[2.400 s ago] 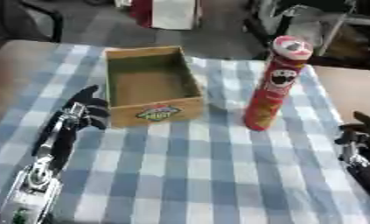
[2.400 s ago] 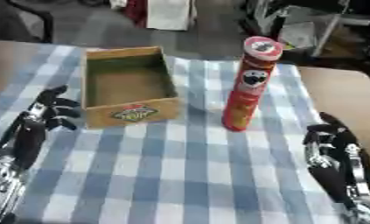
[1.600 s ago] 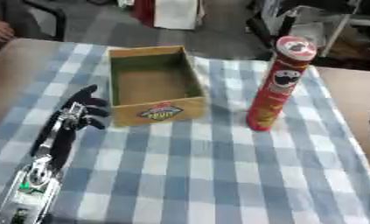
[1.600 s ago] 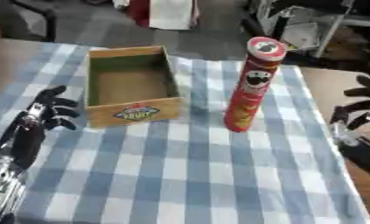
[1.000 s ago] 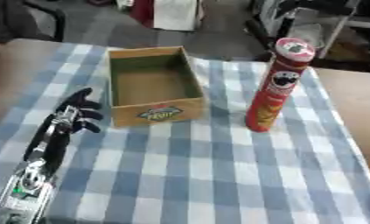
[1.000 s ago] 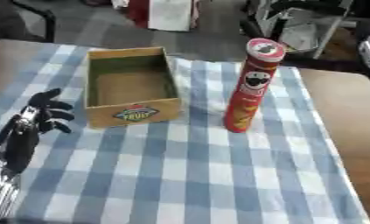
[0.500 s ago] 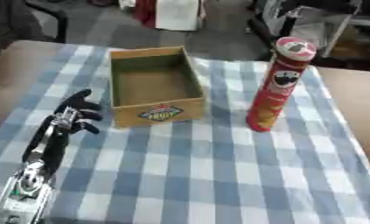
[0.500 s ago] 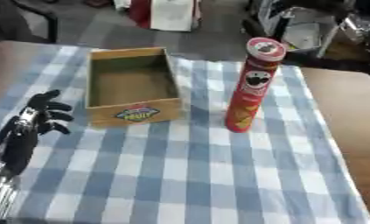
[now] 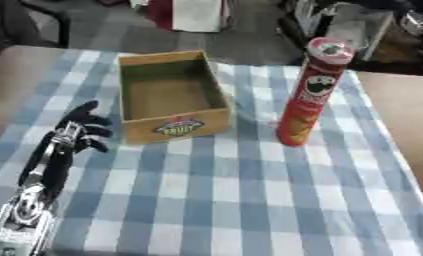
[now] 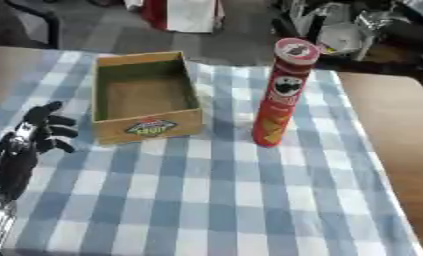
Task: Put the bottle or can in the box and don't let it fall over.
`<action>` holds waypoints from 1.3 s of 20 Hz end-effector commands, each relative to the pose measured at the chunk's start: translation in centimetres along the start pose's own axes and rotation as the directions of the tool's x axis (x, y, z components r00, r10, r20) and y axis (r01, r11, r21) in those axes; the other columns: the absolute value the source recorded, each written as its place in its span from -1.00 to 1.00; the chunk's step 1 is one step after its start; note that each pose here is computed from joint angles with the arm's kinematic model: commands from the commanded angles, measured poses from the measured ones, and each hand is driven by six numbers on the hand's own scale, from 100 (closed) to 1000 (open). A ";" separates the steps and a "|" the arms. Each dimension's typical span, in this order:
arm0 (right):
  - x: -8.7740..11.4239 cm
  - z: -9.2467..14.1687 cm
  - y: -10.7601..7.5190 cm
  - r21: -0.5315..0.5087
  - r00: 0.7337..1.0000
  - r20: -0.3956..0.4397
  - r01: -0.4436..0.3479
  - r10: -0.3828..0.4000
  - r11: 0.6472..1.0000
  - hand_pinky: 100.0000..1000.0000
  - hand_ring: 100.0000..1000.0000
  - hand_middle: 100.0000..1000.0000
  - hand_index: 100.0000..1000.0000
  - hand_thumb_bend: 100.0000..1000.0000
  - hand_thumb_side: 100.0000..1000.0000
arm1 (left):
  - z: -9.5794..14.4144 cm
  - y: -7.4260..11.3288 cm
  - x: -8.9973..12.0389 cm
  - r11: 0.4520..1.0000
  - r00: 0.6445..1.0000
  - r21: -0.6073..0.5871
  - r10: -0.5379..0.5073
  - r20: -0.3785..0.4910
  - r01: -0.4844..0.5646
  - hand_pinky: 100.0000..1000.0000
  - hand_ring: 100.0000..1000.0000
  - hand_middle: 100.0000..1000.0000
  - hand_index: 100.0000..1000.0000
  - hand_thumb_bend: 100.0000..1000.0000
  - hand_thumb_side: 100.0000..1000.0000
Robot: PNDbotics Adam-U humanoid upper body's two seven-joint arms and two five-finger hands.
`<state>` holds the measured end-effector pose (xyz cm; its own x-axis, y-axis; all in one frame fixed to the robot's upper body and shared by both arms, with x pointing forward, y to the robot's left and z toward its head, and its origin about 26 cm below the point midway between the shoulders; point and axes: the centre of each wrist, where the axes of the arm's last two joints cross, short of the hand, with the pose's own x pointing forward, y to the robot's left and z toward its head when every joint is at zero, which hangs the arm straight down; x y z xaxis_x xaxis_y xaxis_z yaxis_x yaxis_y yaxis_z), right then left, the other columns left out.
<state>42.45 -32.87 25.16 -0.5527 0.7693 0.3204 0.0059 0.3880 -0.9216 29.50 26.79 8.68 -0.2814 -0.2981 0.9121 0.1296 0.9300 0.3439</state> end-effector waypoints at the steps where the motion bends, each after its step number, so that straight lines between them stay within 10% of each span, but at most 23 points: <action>1: 0.1 -0.5 -0.9 -0.007 1.000 0.005 -0.027 0.027 1.000 0.78 0.88 0.92 1.00 -1.00 0.73 | -0.2 0.2 0.6 1.000 1.000 -0.006 -0.011 0.022 0.011 -0.02 0.25 0.26 0.86 -0.58 1.00; 26: 2.6 -5.0 0.6 0.048 0.996 0.091 -0.022 0.017 0.999 0.78 0.86 0.90 1.00 -1.00 0.77 | -0.2 -0.1 0.5 1.000 1.000 -0.023 -0.005 0.022 0.005 -0.02 0.25 0.25 0.85 -0.58 1.00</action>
<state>45.34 -28.19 24.84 -0.6056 0.7329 0.3100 -0.0529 0.3517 -0.9346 29.49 26.60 8.64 -0.2826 -0.2963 0.9123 0.1451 0.9270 0.3460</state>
